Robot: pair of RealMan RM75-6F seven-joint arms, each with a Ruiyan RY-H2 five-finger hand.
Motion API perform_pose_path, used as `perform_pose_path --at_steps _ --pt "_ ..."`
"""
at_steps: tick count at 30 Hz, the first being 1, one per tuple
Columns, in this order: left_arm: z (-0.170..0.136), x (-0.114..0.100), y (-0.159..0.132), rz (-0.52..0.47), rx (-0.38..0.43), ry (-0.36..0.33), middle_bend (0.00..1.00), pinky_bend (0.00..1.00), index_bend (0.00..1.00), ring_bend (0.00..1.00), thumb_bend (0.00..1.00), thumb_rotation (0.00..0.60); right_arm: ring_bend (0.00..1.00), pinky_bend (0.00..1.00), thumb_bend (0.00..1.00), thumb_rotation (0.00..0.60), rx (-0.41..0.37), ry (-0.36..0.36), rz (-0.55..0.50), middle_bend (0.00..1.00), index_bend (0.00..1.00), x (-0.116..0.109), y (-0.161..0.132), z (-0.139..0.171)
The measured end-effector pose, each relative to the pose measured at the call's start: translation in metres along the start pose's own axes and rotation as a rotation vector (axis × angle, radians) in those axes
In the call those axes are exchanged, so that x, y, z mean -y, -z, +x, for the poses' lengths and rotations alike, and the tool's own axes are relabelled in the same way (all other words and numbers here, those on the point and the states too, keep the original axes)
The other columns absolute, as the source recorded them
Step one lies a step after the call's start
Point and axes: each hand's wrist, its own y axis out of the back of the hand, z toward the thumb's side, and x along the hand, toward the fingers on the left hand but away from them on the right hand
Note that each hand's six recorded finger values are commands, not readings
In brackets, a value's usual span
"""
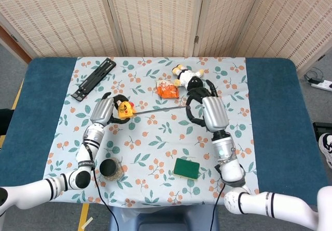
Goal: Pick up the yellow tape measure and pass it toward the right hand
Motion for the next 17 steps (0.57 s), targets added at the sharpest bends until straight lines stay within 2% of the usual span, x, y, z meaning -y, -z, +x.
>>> perform_pose_path --at_steps 11,17 --pt "0.001 -0.007 0.056 0.061 -0.070 0.028 0.63 0.08 0.66 0.55 0.40 0.600 0.25 0.00 0.64 0.600 0.073 0.098 -0.064 0.37 0.69 -0.080 0.055 0.030" --pt "-0.001 -0.007 0.069 0.062 -0.071 0.037 0.63 0.08 0.66 0.55 0.40 0.600 0.25 0.00 0.64 0.600 0.106 0.138 -0.074 0.37 0.69 -0.107 0.078 0.048"
